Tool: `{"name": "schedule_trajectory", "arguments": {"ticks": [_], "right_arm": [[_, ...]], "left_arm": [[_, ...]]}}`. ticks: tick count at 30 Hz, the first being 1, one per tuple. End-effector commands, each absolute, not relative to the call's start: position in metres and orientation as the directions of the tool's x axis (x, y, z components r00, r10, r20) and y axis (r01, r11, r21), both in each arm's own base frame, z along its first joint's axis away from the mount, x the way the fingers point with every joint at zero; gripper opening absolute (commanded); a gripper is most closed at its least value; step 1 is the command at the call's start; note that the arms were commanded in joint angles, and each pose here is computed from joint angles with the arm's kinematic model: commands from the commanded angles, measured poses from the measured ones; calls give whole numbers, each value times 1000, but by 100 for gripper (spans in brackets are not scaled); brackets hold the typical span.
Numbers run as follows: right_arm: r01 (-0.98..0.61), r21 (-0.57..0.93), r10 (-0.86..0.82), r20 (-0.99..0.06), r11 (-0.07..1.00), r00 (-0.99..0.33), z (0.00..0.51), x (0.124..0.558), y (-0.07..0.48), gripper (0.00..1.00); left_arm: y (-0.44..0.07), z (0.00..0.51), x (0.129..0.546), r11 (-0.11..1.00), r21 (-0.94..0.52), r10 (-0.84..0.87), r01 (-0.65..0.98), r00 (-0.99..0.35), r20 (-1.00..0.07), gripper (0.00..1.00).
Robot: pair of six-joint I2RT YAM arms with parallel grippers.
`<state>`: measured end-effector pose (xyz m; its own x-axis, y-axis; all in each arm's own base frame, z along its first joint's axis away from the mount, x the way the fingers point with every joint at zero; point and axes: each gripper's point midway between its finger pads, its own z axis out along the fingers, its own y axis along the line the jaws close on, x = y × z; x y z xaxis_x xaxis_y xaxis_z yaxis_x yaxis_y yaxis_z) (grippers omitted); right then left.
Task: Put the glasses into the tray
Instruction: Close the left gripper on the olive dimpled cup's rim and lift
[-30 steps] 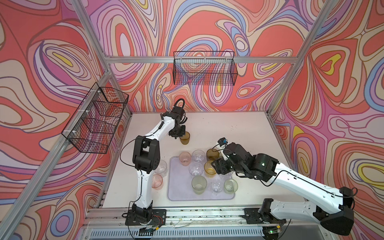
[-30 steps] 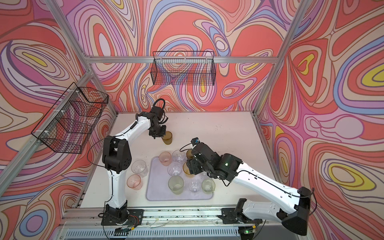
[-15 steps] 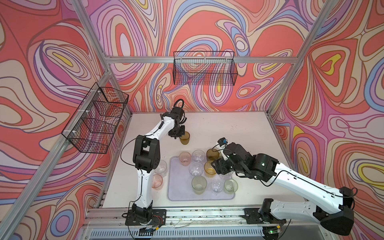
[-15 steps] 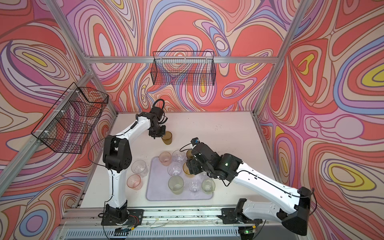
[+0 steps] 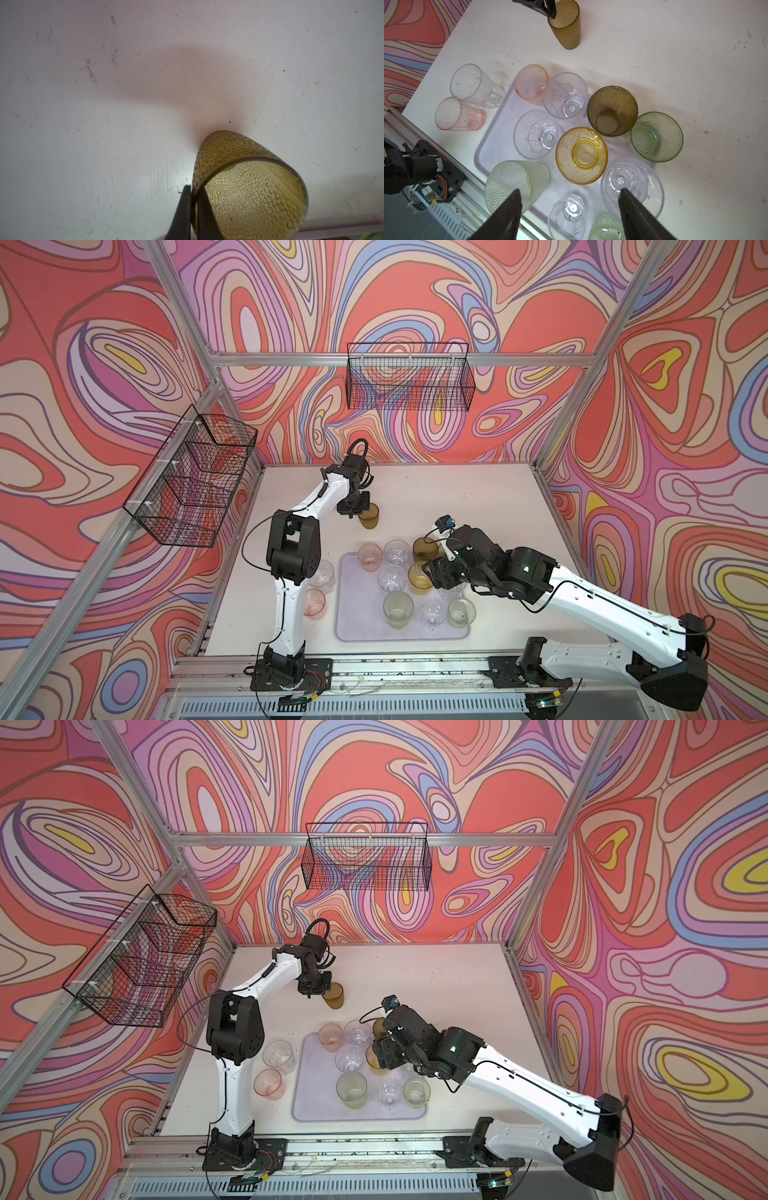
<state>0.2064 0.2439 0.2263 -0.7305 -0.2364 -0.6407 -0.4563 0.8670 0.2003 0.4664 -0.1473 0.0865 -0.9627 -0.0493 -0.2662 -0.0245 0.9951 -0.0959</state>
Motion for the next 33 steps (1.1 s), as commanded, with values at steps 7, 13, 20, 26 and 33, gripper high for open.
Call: {"name": "schedule_trajectory", "arguments": {"ticks": [7,13,20,26,33], "right_arm": [[-447,204,-222,-647,871,-729,227,207,241,76],[-453,201,-229,-648,869,-727,226,208,243,76],[-457,202,-227,-656,866,-720,228,209,243,76],[-458,200,-228,-657,866,-718,227,209,244,76],[-457,201,-222,-664,867,-714,229,210,243,76]], "left_arm": [[-140,104,465,996,-81,-51,-28,-955,-293,0],[-137,119,464,996,-80,-52,-27,-943,-328,0],[-134,134,459,997,-80,-49,-23,-940,-338,0],[-132,146,454,997,-76,-44,-18,-936,-349,0],[-130,156,447,997,-71,-30,-5,-936,-350,0]]}}
